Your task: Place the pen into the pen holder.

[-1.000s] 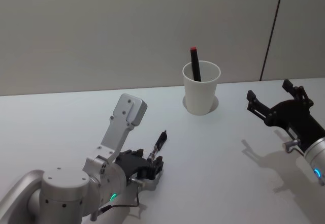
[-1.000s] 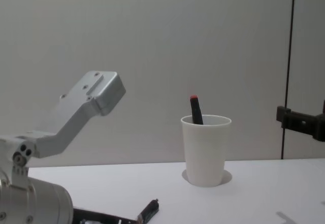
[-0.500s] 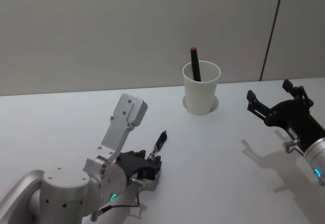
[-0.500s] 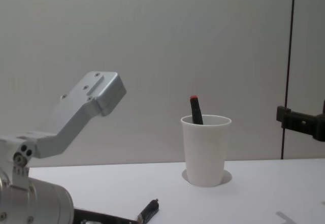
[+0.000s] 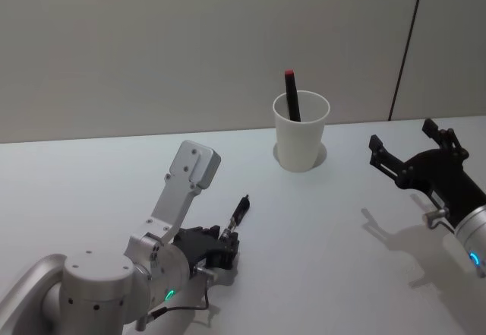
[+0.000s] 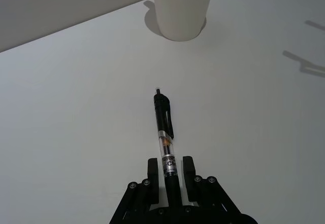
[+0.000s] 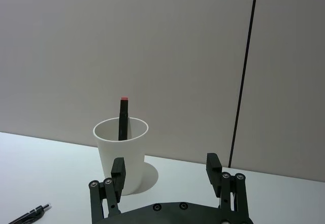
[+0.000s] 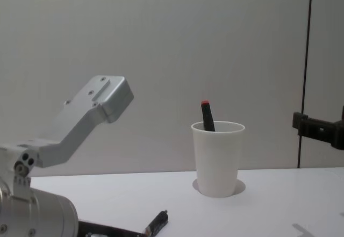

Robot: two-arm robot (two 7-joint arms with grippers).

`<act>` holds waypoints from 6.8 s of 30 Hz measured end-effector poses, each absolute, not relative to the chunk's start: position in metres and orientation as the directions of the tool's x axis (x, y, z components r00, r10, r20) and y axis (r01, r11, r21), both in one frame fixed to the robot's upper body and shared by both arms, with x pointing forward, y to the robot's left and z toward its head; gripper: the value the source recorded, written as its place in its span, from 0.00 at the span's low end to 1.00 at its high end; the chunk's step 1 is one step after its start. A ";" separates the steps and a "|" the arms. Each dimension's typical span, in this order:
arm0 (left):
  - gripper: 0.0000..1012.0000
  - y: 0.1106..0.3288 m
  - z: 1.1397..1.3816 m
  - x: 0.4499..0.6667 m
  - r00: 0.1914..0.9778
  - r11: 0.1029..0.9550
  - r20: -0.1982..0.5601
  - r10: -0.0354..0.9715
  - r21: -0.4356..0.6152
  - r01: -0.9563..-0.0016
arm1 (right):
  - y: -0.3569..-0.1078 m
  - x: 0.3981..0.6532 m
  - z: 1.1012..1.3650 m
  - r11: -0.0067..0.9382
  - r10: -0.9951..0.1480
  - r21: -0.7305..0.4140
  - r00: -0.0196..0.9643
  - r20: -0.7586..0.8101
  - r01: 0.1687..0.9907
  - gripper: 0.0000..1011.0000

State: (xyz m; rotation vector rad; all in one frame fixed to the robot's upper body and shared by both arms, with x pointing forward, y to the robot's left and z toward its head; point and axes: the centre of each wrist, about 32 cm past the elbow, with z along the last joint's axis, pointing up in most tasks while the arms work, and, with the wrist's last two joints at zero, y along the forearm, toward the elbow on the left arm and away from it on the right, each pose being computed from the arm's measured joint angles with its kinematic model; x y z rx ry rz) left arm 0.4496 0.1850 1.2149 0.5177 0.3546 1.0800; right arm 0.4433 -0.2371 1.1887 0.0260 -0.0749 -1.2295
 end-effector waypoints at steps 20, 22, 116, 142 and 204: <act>0.17 0.185 1.215 0.450 0.434 0.371 -0.024 0.901 0.561 -0.740 | -0.237 0.443 1.189 0.335 -0.942 0.060 0.333 0.043 0.940 0.99; 0.14 0.185 1.215 0.450 0.434 0.371 -0.024 0.901 0.561 -0.740 | -0.237 0.443 1.189 0.335 -0.942 0.060 0.333 0.043 0.940 0.99; 0.13 0.220 1.215 0.457 0.691 0.672 -0.331 0.643 -0.189 -0.716 | -0.237 0.443 1.189 0.335 -0.942 0.060 0.333 0.043 0.940 0.99; 0.13 0.202 1.204 0.480 0.781 0.771 -0.240 0.577 -0.155 -0.618 | -0.237 0.443 1.189 0.335 -0.942 0.060 0.333 0.043 0.940 0.99; 0.13 0.192 1.206 0.489 0.789 0.779 -0.182 0.586 -0.142 -0.611 | -0.259 0.421 1.223 0.481 -0.843 0.081 0.486 -0.232 0.873 0.99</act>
